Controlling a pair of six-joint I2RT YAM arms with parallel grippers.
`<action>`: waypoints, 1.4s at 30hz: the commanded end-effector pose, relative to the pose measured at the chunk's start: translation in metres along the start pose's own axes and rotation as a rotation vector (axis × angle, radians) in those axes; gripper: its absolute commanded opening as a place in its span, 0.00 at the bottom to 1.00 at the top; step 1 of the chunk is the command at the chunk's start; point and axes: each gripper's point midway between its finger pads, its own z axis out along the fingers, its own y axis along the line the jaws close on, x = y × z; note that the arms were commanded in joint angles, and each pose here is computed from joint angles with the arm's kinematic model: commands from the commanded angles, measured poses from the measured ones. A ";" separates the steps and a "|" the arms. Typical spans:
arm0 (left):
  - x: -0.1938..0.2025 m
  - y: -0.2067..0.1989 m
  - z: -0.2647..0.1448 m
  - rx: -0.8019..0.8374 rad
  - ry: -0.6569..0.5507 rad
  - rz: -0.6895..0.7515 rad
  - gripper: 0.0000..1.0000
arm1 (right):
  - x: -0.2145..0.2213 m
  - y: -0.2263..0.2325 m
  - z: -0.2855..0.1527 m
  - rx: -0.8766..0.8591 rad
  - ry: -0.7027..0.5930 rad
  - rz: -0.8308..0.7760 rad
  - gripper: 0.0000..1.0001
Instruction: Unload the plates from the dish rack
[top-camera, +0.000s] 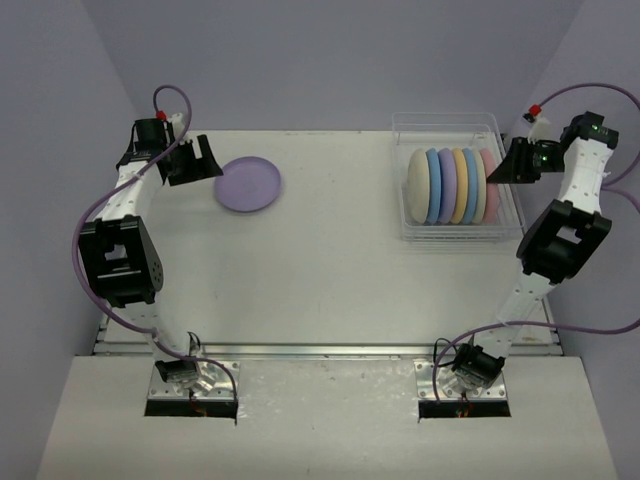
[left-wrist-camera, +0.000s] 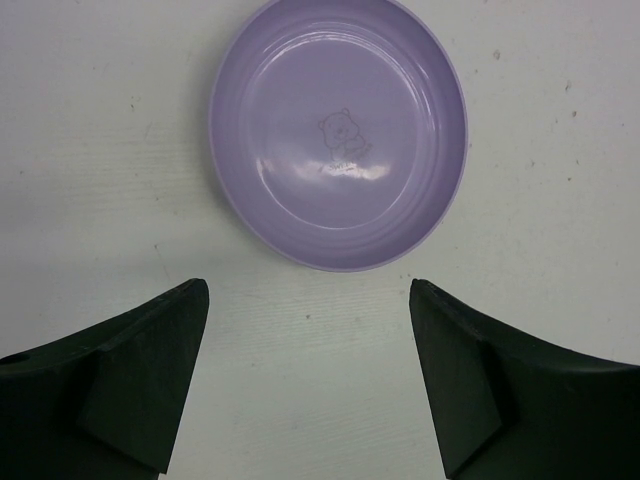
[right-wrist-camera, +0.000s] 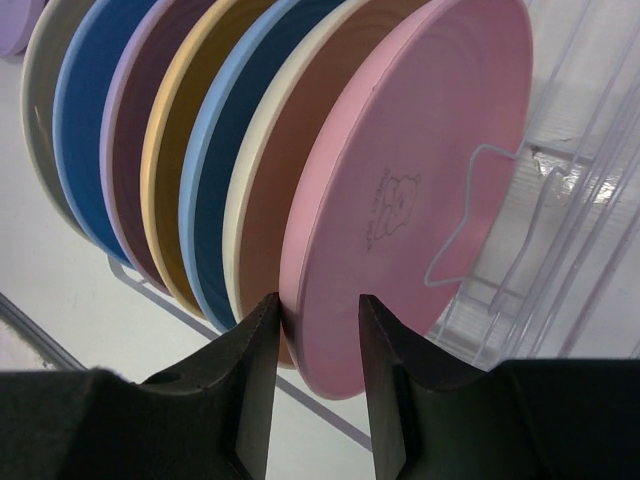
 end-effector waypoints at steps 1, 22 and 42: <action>-0.021 -0.016 -0.019 0.026 -0.080 0.054 0.79 | 0.005 0.001 0.010 -0.039 0.003 0.026 0.36; -0.018 -0.021 -0.028 0.032 -0.087 0.054 1.00 | -0.038 0.050 -0.050 -0.049 -0.113 -0.095 0.00; -0.038 -0.029 -0.052 0.015 -0.155 0.056 1.00 | -0.083 0.077 -0.120 0.156 -0.273 -0.288 0.00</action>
